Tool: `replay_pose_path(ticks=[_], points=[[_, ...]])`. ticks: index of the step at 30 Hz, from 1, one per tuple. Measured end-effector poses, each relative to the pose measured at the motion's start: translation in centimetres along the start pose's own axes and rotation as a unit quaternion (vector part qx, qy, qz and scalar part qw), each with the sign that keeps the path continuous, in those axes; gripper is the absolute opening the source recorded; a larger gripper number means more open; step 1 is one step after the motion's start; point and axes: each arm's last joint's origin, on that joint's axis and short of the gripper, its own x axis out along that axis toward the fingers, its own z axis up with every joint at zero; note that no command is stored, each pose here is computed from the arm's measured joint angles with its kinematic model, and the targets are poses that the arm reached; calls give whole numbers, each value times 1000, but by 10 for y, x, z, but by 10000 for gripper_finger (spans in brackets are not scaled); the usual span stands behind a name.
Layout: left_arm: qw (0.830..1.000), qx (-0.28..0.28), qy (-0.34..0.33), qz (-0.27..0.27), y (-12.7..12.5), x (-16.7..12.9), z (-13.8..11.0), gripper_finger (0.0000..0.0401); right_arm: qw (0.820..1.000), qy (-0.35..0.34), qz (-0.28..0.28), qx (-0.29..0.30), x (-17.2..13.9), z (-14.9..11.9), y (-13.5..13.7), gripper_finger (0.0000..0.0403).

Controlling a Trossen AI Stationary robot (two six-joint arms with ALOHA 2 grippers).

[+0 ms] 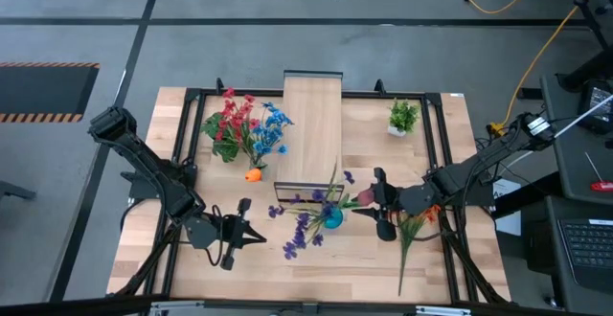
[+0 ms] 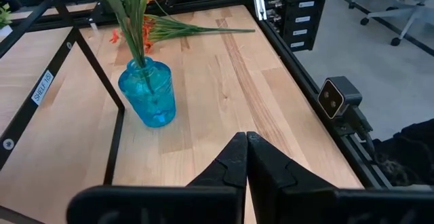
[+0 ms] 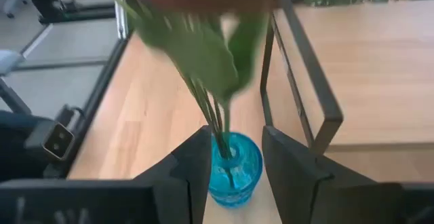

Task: Pick and place flowers into a vace then onto a shelf
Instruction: Put the orange flowers into the blue vase

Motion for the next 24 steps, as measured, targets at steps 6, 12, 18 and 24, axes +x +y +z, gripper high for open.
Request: replay_pose_path(ticks=[6, 12, 18, 24], points=[[1000, 0, 0, 0, 0, 0, 0, 7, 999, -40, 14, 11, -19, 13, -5, 133], [1000, 0, 0, 0, 0, 0, 0, 3, 999, -34, 12, 21, -37, 14, -12, 133], [1000, 0, 0, 0, 0, 0, 0, 3, 997, -10, 46, 69, -46, 12, -14, 133], [1000, 0, 0, 0, 0, 0, 0, 7, 995, -6, 64, 69, -52, 11, -11, 133]])
